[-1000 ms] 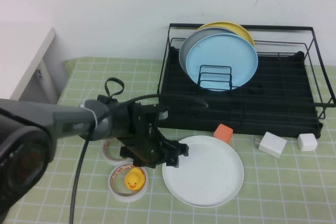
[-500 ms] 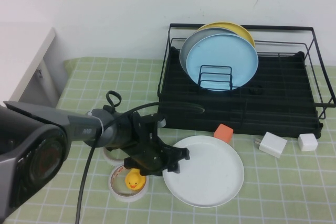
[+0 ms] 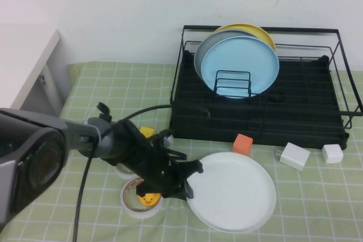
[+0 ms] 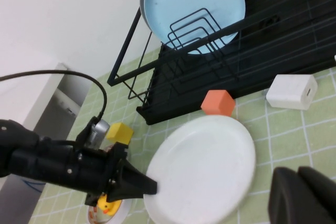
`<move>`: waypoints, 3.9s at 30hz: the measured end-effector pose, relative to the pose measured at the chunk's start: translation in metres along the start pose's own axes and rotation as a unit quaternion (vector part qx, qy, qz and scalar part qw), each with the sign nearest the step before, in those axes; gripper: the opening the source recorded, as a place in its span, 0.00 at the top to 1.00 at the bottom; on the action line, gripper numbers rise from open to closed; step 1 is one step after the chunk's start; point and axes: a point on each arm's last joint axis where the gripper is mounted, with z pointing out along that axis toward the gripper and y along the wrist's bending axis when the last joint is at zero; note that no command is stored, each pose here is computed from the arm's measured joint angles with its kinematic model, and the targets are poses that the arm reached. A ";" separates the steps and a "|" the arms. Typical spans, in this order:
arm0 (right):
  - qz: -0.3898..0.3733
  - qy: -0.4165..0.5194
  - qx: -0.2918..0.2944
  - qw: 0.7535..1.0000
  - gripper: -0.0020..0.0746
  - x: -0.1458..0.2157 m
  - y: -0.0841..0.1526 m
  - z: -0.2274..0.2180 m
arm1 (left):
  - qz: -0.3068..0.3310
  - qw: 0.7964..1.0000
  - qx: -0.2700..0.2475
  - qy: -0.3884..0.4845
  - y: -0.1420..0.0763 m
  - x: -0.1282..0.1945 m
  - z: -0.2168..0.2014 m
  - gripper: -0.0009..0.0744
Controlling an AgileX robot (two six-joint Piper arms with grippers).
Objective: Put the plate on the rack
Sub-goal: Pick up the plate from the table, then hand over the plate
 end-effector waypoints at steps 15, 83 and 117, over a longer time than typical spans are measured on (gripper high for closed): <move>0.054 0.023 -0.030 0.998 0.96 0.003 0.006 0.000 | 0.105 0.960 0.256 0.035 -0.013 -0.010 -0.040 0.98; -0.107 0.227 -0.308 0.918 0.76 -0.098 0.042 0.138 | 0.304 0.907 0.201 -0.213 -0.065 0.101 -0.197 0.98; -0.226 0.196 -0.268 0.916 0.87 -0.136 0.044 0.162 | 0.281 0.904 0.197 -0.256 -0.062 0.092 -0.205 0.34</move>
